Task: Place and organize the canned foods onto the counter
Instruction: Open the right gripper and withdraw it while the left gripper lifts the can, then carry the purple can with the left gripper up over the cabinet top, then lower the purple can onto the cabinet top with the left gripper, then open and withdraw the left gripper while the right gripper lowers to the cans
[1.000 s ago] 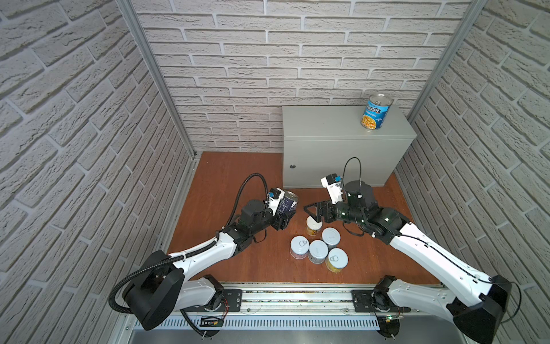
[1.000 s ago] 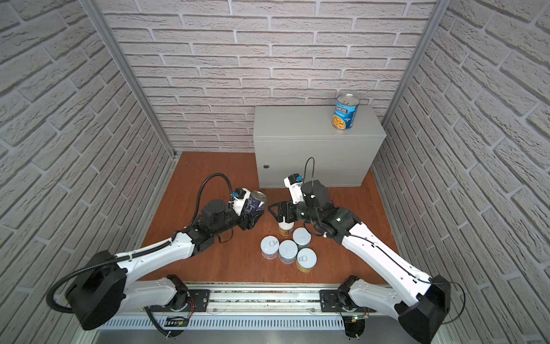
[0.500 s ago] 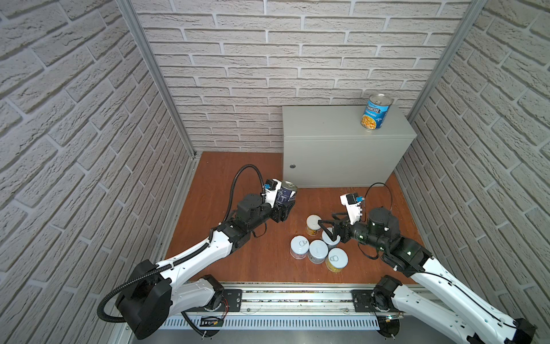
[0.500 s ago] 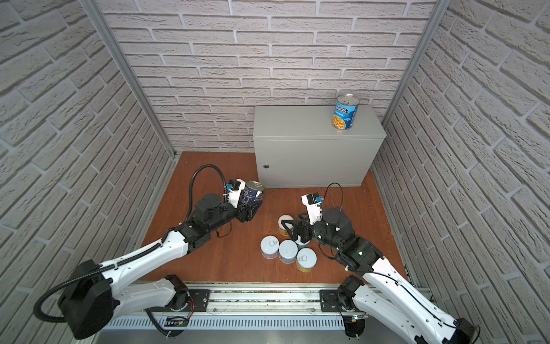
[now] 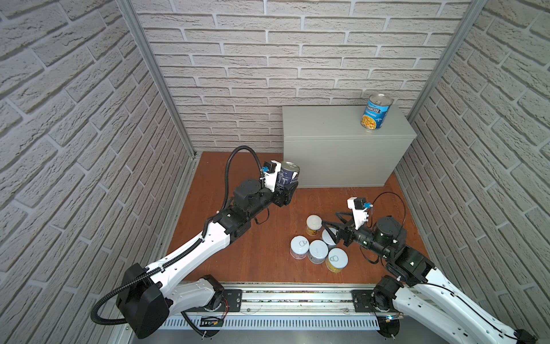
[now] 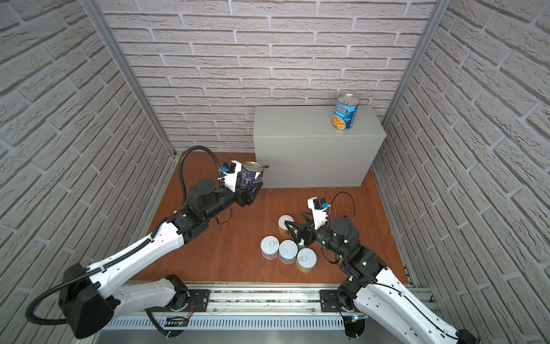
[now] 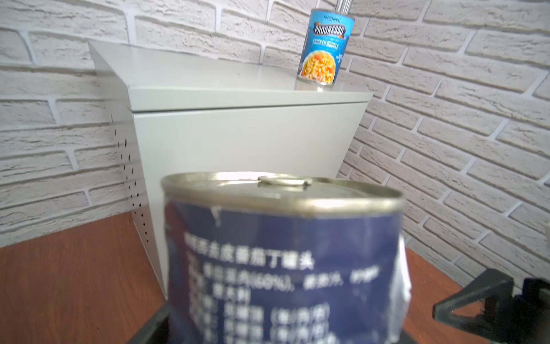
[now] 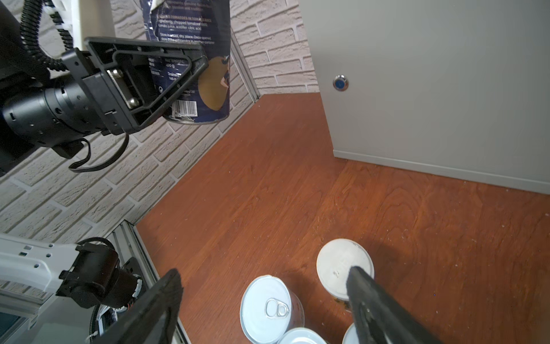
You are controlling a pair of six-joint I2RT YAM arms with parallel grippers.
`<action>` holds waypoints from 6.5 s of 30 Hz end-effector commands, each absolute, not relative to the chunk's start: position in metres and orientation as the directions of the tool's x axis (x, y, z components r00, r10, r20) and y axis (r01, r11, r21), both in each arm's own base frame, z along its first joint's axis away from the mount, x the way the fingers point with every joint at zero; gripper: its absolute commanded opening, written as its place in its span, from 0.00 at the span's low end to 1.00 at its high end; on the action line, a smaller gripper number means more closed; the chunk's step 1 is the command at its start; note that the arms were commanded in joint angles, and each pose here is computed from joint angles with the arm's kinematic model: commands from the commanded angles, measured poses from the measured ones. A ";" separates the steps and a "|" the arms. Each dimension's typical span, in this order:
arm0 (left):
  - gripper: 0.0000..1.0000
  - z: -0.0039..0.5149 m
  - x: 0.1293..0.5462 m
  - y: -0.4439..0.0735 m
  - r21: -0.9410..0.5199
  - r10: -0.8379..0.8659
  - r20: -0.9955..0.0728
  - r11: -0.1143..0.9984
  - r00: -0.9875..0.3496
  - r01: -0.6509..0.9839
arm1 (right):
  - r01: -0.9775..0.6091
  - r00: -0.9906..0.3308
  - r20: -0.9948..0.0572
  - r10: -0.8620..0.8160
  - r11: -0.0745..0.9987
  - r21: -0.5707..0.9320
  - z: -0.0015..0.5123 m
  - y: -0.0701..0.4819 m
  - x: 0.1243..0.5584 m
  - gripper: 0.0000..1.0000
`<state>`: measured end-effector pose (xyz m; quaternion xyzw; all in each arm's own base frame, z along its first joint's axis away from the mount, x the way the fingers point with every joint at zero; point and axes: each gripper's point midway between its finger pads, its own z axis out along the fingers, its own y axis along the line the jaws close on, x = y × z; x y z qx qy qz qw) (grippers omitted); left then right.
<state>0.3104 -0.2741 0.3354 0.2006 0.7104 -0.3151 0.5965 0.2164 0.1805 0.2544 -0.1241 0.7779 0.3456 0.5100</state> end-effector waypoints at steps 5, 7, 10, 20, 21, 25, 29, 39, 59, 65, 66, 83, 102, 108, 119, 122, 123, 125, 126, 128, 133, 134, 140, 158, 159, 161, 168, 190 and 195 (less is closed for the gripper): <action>0.68 0.446 0.318 -0.288 -0.215 -0.290 -0.957 0.649 -0.024 0.730 | -0.611 -0.344 -0.916 0.205 0.692 0.384 0.277 0.183 0.214 0.90; 0.68 0.453 0.323 -0.294 -0.200 -0.283 -0.959 0.649 -0.011 0.734 | -0.614 -0.345 -0.919 0.192 0.694 0.376 0.277 0.183 0.213 0.90; 0.68 0.465 0.334 -0.299 -0.165 -0.264 -0.964 0.670 0.024 0.724 | -0.614 -0.345 -0.919 0.188 0.696 0.373 0.275 0.182 0.212 0.89; 0.69 0.524 0.374 -0.326 -0.039 -0.220 -0.963 0.689 0.157 0.724 | -0.607 -0.364 -0.917 0.163 0.705 0.367 0.267 0.181 0.210 0.89; 0.69 0.528 0.379 -0.327 -0.039 -0.223 -0.962 0.690 0.161 0.723 | -0.604 -0.364 -0.917 0.160 0.710 0.364 0.266 0.180 0.211 0.89; 0.69 0.540 0.402 -0.329 -0.032 -0.234 -0.956 0.689 0.180 0.724 | -0.570 -0.370 -0.915 0.157 0.739 0.358 0.264 0.173 0.212 0.89; 0.69 0.550 0.426 -0.321 -0.038 -0.267 -0.941 0.697 0.210 0.716 | -0.558 -0.363 -0.919 0.156 0.753 0.348 0.265 0.168 0.211 0.89; 0.70 0.547 0.482 -0.302 -0.058 -0.332 -0.912 0.684 0.239 0.727 | -0.525 -0.359 -0.921 0.152 0.783 0.334 0.264 0.162 0.215 0.89; 0.71 0.497 0.548 -0.317 -0.088 -0.309 -0.944 0.569 0.113 0.818 | -0.475 -0.401 -0.905 0.140 0.813 0.336 0.249 0.168 0.235 0.89; 0.74 0.474 0.560 -0.321 -0.067 -0.252 -0.963 0.575 0.099 0.816 | -0.466 -0.406 -0.905 0.128 0.822 0.326 0.246 0.169 0.241 0.89; 0.74 0.470 0.563 -0.321 -0.071 -0.248 -0.964 0.576 0.091 0.815 | -0.466 -0.408 -0.904 0.125 0.823 0.324 0.245 0.170 0.241 0.88; 0.81 0.432 0.580 -0.328 -0.085 -0.225 -0.973 0.558 0.052 0.825 | -0.432 -0.419 -0.900 0.121 0.845 0.315 0.242 0.172 0.255 0.88; 0.98 0.426 0.578 -0.327 -0.030 -0.175 -0.981 0.565 0.084 0.824 | -0.393 -0.419 -0.900 0.121 0.869 0.300 0.239 0.159 0.251 0.88; 0.98 0.436 0.570 -0.319 -0.029 -0.172 -0.981 0.599 0.094 0.800 | -0.388 -0.426 -0.897 0.121 0.871 0.302 0.236 0.159 0.251 0.88; 0.98 0.456 0.545 -0.302 0.028 -0.125 -0.979 0.694 0.159 0.720 | -0.394 -0.436 -0.891 0.126 0.863 0.315 0.235 0.159 0.247 0.89; 0.98 0.459 0.534 -0.298 0.049 -0.105 -0.979 0.714 0.177 0.698 | -0.387 -0.438 -0.890 0.127 0.867 0.314 0.233 0.157 0.246 0.89; 0.98 0.460 0.531 -0.298 0.055 -0.096 -0.980 0.717 0.176 0.695 | -0.388 -0.437 -0.890 0.128 0.866 0.315 0.234 0.157 0.245 0.89; 0.98 0.462 0.523 -0.300 0.064 -0.084 -0.981 0.714 0.176 0.697 | -0.388 -0.435 -0.891 0.131 0.866 0.316 0.234 0.155 0.244 0.89; 0.98 0.463 0.519 -0.301 0.070 -0.081 -0.980 0.713 0.181 0.697 | -0.390 -0.435 -0.891 0.130 0.865 0.316 0.234 0.155 0.243 0.89; 0.98 0.467 0.510 -0.303 0.079 -0.078 -0.978 0.715 0.191 0.695 | -0.389 -0.438 -0.890 0.130 0.865 0.317 0.233 0.155 0.242 0.89; 0.98 0.466 0.494 -0.309 0.163 0.008 -0.973 0.737 0.233 0.656 | -0.378 -0.445 -0.884 0.141 0.866 0.328 0.231 0.152 0.239 0.90; 0.98 0.466 0.492 -0.311 0.182 0.029 -0.970 0.742 0.240 0.645 | -0.376 -0.447 -0.883 0.142 0.866 0.330 0.230 0.151 0.238 0.90; 0.98 0.466 0.481 -0.320 0.205 0.040 -0.966 0.715 0.254 0.668 | -0.364 -0.441 -0.885 0.149 0.872 0.328 0.231 0.145 0.234 0.90; 0.98 0.453 0.517 -0.331 0.134 -0.001 -0.982 0.705 0.190 0.697 | -0.332 -0.437 -0.887 0.151 0.889 0.315 0.232 0.134 0.229 0.90; 0.98 0.454 0.518 -0.331 0.132 -0.005 -0.982 0.704 0.191 0.698 | -0.331 -0.437 -0.887 0.151 0.890 0.314 0.233 0.134 0.229 0.90; 0.98 0.452 0.520 -0.332 0.129 -0.008 -0.982 0.704 0.189 0.698 | -0.327 -0.436 -0.888 0.148 0.893 0.309 0.233 0.132 0.229 0.90; 0.98 0.451 0.510 -0.331 0.136 -0.011 -0.980 0.692 0.199 0.709 | -0.319 -0.432 -0.890 0.147 0.898 0.303 0.230 0.129 0.228 0.90; 0.98 0.429 0.402 -0.250 -0.045 -0.111 -0.990 0.821 0.081 0.570 | -0.329 -0.643 -0.763 -0.066 0.924 0.197 0.207 0.149 0.239 0.91; 0.98 0.399 0.373 -0.219 -0.121 -0.130 -0.991 0.856 -0.017 0.503 | -0.318 -0.719 -0.686 -0.106 0.929 0.189 0.189 0.156 0.242 0.90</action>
